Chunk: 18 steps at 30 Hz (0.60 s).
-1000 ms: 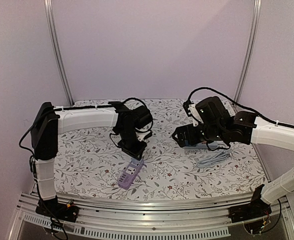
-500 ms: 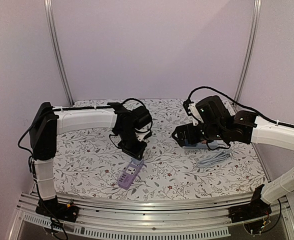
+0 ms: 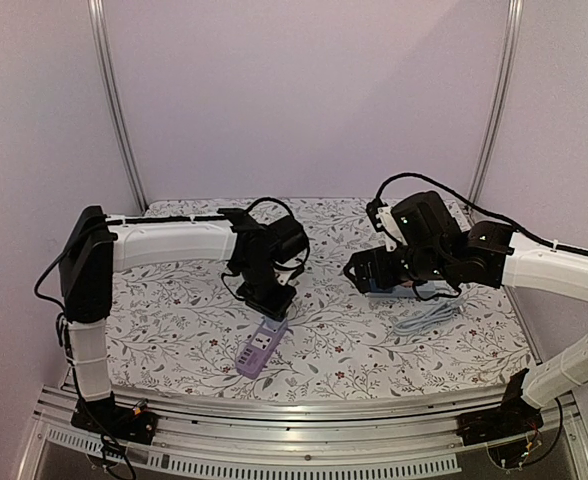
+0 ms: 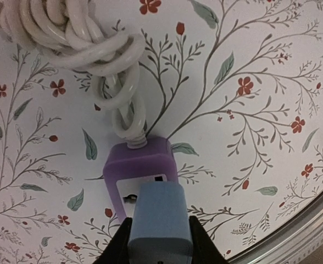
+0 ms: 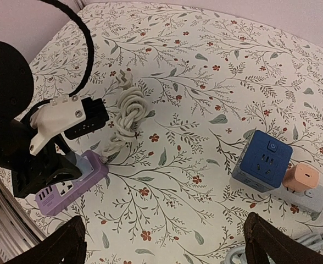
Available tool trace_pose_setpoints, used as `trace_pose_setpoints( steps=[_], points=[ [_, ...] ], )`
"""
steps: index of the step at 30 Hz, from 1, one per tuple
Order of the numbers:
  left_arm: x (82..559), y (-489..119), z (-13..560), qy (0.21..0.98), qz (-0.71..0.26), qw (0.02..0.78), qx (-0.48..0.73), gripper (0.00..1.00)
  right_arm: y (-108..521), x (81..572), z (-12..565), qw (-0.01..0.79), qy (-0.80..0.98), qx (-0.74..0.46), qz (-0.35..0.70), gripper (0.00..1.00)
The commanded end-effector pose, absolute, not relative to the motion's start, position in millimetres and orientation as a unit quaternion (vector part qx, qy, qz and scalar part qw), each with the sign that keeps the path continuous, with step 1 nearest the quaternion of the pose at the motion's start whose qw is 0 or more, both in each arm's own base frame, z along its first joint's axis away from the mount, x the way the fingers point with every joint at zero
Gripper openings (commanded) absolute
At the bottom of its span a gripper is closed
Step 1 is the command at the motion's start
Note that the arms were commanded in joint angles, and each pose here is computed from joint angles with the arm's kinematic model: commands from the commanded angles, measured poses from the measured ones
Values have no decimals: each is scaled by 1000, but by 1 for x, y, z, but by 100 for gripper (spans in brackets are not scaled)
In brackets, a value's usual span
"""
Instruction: Insert the plug
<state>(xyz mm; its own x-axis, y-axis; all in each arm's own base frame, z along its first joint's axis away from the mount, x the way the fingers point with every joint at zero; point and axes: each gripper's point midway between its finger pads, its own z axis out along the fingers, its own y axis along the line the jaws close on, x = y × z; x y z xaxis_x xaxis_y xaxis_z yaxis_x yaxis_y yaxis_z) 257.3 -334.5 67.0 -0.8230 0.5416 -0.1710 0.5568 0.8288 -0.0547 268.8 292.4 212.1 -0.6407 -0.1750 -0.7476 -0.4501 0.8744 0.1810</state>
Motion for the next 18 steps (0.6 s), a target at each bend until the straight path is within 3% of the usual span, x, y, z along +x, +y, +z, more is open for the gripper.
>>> trace_pose_setpoints(
  steps=[1,18],
  points=[
    [254,-315,45,960,10,69,272,0,293,269,212,382,890,-178,174,99],
    [249,-319,43,957,29,77,280,0,294,268,210,380,890,-185,171,99]
  ],
)
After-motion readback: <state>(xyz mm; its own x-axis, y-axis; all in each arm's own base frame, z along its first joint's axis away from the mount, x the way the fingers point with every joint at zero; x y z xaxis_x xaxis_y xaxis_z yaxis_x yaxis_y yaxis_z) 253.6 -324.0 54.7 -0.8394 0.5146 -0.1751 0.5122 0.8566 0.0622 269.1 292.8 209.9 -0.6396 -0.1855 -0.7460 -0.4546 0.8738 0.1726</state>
